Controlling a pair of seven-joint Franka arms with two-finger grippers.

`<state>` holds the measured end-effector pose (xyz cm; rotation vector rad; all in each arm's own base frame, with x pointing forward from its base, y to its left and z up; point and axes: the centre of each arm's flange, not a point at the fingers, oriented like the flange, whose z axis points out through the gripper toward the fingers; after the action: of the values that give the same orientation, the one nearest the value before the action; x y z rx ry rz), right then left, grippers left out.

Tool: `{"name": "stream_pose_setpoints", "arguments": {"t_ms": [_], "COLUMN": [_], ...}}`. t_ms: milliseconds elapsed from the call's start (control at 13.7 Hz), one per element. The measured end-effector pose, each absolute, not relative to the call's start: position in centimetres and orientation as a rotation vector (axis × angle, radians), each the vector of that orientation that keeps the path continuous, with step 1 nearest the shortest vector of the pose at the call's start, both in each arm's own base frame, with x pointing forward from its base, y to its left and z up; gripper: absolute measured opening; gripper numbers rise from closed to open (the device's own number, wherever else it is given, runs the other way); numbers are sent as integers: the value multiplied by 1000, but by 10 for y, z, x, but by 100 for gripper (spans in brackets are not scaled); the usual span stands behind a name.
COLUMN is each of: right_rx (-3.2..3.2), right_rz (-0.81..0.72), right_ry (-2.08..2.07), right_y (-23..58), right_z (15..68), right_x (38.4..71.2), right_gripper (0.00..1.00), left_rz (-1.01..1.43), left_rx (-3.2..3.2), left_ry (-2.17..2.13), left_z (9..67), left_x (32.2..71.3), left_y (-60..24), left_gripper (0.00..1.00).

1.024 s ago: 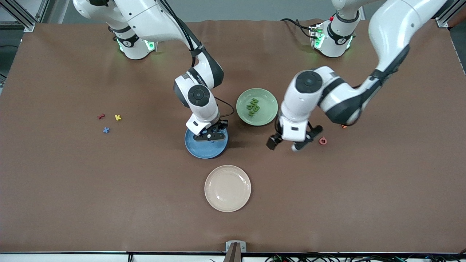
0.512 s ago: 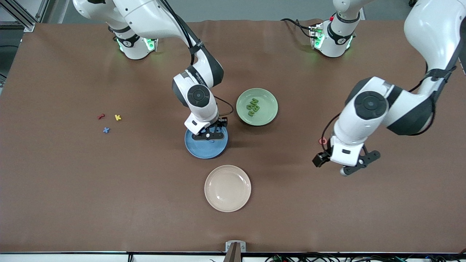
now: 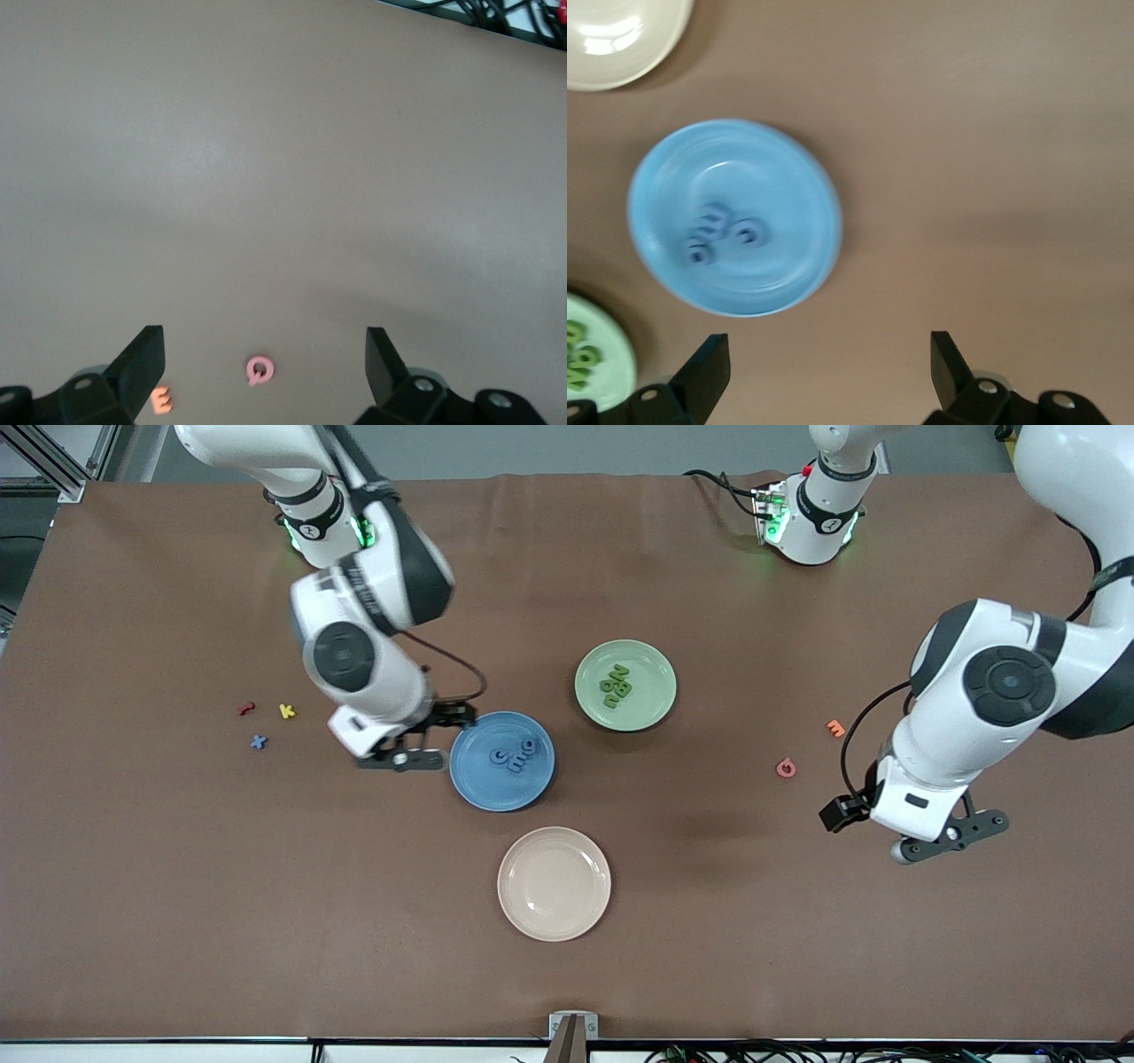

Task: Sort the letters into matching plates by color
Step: 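Release the blue 6 on the blue plate while the left gripper returns to rest, then reach the blue x with the right gripper and grasp it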

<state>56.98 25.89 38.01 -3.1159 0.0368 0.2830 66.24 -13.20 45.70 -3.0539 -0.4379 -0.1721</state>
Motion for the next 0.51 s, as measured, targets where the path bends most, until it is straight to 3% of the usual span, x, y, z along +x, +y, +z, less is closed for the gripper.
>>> {"name": "stream_pose_setpoints", "arguments": {"t_ms": [512], "right_rx": [-3130], "right_rz": [330], "right_ry": [-49], "right_y": [39], "right_z": [358], "right_x": [595], "right_gripper": [100], "left_rz": [-136], "left_rx": [-3048], "left_ry": [-407], "left_z": [581], "left_x": [608], "left_y": [-64], "left_gripper": [100]}}
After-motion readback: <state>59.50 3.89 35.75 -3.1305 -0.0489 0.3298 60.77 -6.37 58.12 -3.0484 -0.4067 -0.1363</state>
